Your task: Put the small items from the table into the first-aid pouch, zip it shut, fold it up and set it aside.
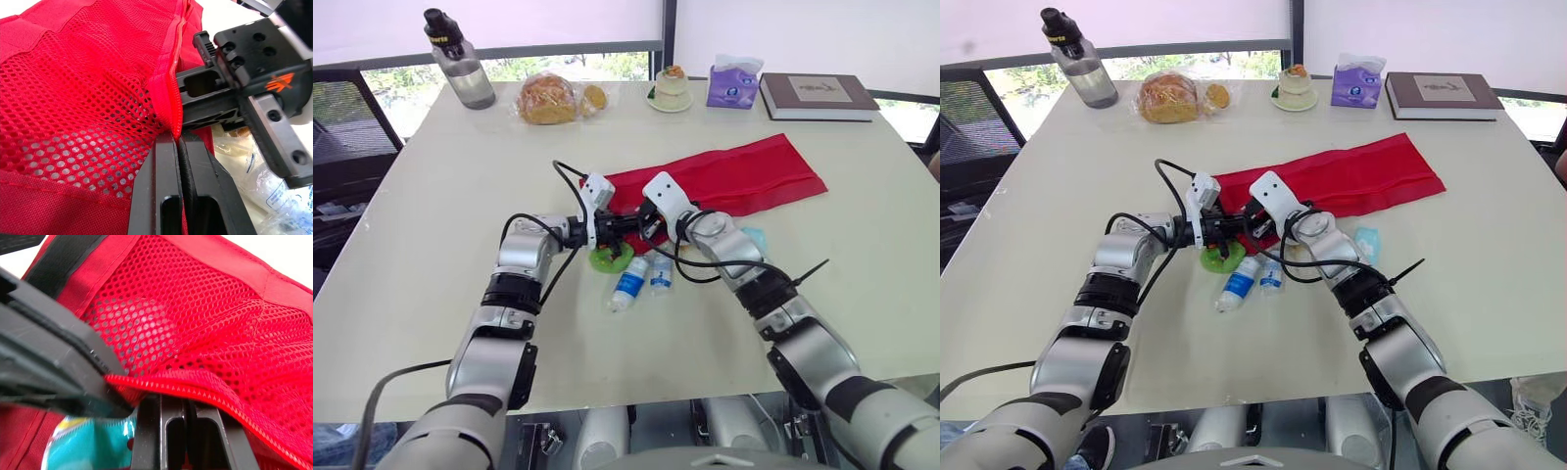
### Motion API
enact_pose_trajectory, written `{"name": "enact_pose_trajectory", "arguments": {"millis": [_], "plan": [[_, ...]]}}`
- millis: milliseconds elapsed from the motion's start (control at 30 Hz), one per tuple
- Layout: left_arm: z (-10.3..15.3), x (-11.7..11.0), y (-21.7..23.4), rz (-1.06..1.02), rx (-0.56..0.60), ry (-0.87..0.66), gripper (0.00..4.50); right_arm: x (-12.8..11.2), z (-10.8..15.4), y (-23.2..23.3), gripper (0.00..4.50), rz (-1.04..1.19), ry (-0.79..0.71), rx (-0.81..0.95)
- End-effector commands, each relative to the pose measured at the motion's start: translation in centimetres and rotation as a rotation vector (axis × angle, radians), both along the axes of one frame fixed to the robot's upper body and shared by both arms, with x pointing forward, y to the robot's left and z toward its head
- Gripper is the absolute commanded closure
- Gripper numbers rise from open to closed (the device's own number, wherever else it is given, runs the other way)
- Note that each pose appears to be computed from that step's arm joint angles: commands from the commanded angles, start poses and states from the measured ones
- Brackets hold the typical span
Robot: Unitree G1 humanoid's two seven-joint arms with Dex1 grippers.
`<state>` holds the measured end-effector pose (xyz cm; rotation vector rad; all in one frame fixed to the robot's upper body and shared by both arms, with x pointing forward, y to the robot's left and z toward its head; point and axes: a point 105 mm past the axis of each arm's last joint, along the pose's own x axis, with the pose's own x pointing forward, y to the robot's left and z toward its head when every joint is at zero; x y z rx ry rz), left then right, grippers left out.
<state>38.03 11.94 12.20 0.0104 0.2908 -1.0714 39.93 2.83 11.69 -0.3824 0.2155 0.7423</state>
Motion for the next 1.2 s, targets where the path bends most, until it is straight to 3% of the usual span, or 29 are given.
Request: {"name": "enact_pose_trajectory", "arguments": {"millis": [33, 333, 567, 800, 1067, 1200], "plan": [[0.4, -0.5, -0.9, -0.057, -0.008, -0.015, 4.50, 0.1, 3.4, 1.4, 4.44, 0.035, -0.097, 0.074], [0.5, -0.2, -0.1, -0.042, -0.002, -0.020, 4.50, -2.8, 3.4, -1.9, 4.44, 0.149, -0.022, 0.056], [0.6, -0.1, -0.2, -0.047, -0.003, -0.023, 4.50, -5.5, 1.5, -1.5, 4.44, 0.242, 0.066, 0.005], [0.8, -0.2, -0.2, -0.056, -0.008, -0.023, 4.50, -4.1, 0.6, 0.2, 4.44, 0.186, 0.055, 0.016], [0.7, -0.5, -0.3, -0.065, -0.010, -0.016, 4.50, -0.4, 2.1, 1.0, 4.44, 0.042, -0.058, 0.082], [0.6, -0.7, -0.2, -0.065, -0.009, -0.013, 4.50, 0.4, 2.6, 0.9, 4.44, 0.031, -0.105, 0.098]]}}
